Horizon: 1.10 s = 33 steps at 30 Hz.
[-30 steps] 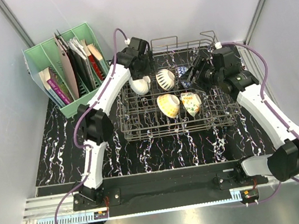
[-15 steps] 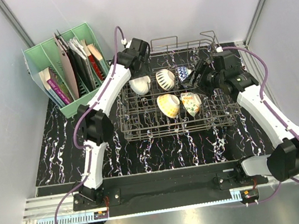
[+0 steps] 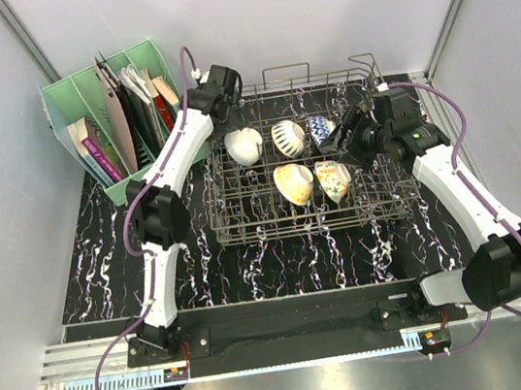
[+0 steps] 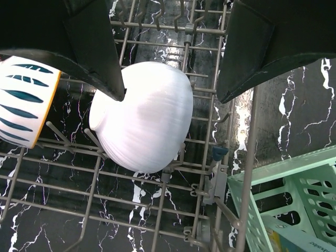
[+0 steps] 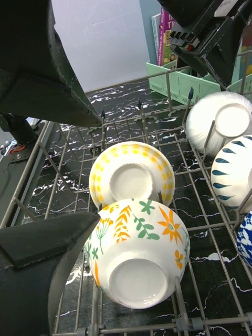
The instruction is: Unload the bowls from the dish rack
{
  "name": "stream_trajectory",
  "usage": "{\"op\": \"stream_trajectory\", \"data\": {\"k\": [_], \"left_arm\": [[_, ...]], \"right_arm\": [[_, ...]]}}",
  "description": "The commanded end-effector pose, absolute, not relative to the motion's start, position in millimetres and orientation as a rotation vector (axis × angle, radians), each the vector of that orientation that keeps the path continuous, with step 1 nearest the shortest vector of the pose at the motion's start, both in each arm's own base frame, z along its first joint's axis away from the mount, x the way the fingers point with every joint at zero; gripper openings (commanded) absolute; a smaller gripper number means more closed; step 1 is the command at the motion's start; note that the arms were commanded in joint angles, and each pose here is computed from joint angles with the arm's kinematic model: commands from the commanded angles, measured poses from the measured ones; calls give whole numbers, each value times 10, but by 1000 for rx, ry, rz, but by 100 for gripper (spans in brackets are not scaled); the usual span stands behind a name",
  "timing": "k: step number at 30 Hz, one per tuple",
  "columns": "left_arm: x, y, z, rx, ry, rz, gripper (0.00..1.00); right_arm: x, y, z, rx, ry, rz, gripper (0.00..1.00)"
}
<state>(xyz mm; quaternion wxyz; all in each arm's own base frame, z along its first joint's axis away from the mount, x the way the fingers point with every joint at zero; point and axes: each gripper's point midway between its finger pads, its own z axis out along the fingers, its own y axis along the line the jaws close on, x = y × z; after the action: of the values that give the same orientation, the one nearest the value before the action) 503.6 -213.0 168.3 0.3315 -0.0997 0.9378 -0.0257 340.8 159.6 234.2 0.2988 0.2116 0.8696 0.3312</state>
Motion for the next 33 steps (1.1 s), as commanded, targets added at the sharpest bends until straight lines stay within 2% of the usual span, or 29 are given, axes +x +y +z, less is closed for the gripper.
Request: {"op": "stream_trajectory", "data": {"k": [1,17,21,25,29,33], "left_arm": [[5051,-2224,1567,-261,2486,-138,75],[5000,-2290,1223,-294,2559,-143,75],[5028,-2385,1093,-305,2593,-255,76],[4997,-2322,936,-376,2637,-337,77],[5000,-2176,1129,-328,2588,-264,77],[4960,-2103,1003,-354,2631,-284,78]], "right_arm": [[3457,1585,2436,523,2287,903,74],[3491,1498,2397,543,2292,906,74],[3498,1512,2396,547,2295,917,74],[3529,1515,2455,541,2281,919,74],[3541,1511,2455,545,2280,915,74],[3541,1501,2397,560,2287,914,74]]}}
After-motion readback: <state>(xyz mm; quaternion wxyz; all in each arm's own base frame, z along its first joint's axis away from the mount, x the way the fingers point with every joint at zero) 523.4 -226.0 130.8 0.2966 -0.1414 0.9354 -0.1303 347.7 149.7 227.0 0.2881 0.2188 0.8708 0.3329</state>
